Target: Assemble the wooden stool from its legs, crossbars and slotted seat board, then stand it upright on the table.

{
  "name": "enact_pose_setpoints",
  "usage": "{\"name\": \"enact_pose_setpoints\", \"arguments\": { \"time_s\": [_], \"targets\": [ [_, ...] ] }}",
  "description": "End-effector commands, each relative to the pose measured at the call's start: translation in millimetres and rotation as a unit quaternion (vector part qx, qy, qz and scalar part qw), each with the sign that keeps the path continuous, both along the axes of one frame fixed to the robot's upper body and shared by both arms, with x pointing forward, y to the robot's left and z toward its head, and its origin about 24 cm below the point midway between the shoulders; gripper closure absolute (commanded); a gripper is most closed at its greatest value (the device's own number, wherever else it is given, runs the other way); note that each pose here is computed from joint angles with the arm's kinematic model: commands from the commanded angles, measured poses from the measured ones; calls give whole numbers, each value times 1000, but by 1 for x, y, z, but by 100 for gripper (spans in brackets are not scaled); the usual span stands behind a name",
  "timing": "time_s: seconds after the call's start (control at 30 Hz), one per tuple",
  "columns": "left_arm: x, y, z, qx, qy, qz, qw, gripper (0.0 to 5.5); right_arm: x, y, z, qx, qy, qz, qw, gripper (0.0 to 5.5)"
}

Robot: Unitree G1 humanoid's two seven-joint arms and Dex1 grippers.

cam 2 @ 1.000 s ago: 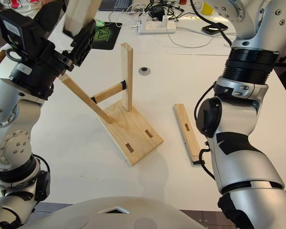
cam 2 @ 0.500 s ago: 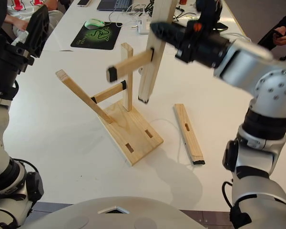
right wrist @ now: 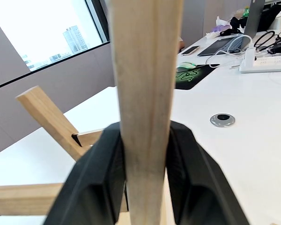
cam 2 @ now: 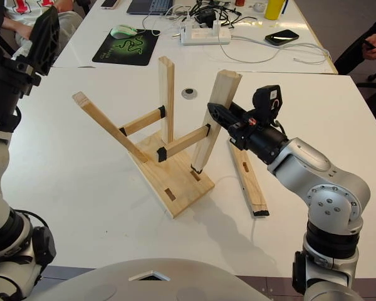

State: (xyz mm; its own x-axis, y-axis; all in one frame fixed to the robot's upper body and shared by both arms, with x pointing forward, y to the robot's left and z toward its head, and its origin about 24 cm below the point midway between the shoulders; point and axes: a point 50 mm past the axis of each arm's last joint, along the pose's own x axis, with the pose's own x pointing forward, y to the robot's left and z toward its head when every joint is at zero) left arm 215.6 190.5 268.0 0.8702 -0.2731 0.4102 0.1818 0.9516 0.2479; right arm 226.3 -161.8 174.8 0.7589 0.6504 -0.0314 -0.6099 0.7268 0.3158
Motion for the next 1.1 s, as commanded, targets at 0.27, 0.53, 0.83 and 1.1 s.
{"name": "enact_pose_setpoints", "arguments": {
  "time_s": [0.27, 0.53, 0.83, 1.1],
  "targets": [
    [13, -2, 8, 20, 8, -37, 999, 183, -18, -1, -31, 7, 14, -35, 999, 445],
    [21, -6, 14, 27, 8, -62, 998, 183, -23, 5, -39, 11, -17, -45, 999, 445],
    [24, -7, 15, 27, 6, -68, 997, 183, -15, 16, -24, 18, -66, -44, 997, 445],
    [23, -7, 15, 28, 4, -67, 997, 183, -20, 14, -37, -11, -62, -43, 997, 445]
  ]
}}
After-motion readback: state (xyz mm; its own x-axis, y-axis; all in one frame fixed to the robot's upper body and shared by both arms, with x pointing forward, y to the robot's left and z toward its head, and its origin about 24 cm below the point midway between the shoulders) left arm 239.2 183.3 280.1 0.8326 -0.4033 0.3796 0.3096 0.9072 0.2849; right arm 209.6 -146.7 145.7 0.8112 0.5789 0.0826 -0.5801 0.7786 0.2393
